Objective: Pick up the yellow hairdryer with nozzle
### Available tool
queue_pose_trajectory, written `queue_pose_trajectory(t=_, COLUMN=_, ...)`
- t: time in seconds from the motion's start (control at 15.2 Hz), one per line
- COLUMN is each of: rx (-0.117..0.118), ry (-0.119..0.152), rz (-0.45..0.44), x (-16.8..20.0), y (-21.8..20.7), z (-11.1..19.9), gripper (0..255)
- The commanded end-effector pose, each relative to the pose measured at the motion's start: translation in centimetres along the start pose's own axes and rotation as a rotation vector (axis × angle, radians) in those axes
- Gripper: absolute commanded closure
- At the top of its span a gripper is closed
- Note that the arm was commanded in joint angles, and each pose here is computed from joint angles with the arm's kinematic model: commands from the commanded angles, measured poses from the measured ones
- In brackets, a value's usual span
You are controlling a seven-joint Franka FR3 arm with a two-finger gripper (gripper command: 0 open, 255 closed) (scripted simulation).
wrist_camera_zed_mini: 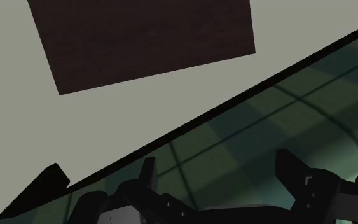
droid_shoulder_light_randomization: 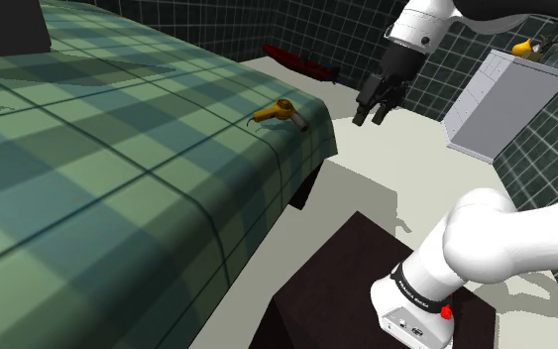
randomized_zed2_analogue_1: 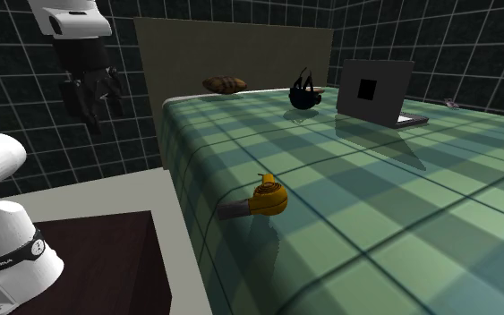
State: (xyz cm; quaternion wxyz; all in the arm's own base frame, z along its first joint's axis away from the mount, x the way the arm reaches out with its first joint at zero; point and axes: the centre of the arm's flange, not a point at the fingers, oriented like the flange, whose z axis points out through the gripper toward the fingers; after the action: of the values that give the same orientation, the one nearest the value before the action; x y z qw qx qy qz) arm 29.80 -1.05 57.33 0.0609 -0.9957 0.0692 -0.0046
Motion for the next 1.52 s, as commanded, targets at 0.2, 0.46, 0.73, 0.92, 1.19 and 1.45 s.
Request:
queue_pose_trajectory(t=0.2, rx=-0.013, ry=-0.008, rz=-0.005, x=3.7, y=1.2, z=1.0, gripper=0)
queue_pose_trajectory(t=0.46, rx=-0.031, ry=-0.019, rz=-0.012, x=8.6, y=2.7, z=2.4, gripper=0)
queue_pose_trajectory(t=0.73, rx=-0.049, ry=-0.03, rz=-0.019, x=13.6, y=4.2, z=3.8, gripper=0)
queue_pose_trajectory(t=0.92, rx=-0.062, ry=-0.038, rz=-0.025, x=17.2, y=5.4, z=4.9, gripper=0)
queue_pose_trajectory(t=1.19, rx=-0.08, ry=-0.049, rz=-0.032, x=22.2, y=6.9, z=6.3, gripper=0)
queue_pose_trajectory(t=1.45, rx=-0.098, ry=-0.06, rz=-0.039, x=27.1, y=8.4, z=7.8, gripper=0)
